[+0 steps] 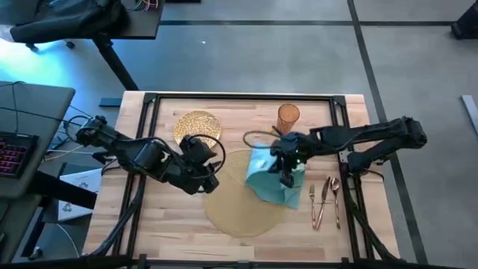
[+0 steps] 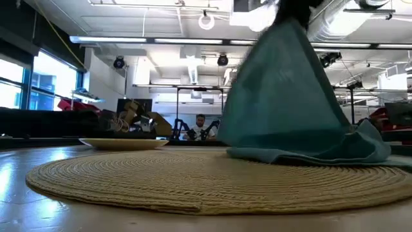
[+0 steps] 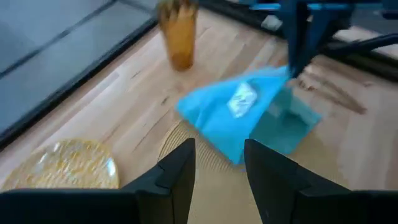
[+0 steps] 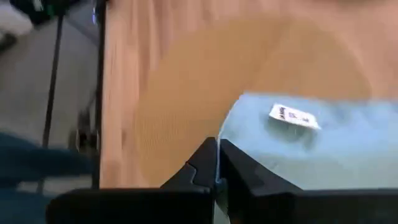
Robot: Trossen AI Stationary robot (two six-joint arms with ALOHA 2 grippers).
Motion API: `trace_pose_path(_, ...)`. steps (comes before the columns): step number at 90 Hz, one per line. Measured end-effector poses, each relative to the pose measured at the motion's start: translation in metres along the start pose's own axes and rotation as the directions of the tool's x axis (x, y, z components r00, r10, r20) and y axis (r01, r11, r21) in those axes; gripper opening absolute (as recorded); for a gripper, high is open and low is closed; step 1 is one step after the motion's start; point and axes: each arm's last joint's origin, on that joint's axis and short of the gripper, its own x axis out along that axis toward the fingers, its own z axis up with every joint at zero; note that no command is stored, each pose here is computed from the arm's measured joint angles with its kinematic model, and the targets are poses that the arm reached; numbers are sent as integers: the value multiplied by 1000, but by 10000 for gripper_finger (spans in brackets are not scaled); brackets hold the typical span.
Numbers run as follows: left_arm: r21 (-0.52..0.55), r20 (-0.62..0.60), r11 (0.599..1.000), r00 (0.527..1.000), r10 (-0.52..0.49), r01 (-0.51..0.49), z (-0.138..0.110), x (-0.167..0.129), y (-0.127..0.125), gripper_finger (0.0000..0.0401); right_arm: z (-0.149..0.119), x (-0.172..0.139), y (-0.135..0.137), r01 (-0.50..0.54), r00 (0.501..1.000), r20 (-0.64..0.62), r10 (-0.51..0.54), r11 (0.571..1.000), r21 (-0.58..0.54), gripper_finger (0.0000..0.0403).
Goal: Set table place
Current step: Fold the blue napkin
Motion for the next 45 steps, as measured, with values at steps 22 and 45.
trace_pose_path(22,67,181,997,982,-47,36,25,19,-14,129,58,-26,26,51,997,58,-48,998,-42,0)
trace_pose_path(45,78,316,993,943,-104,83,53,32,-11,168,93,-54,41,139,987,93,-132,988,-70,0)
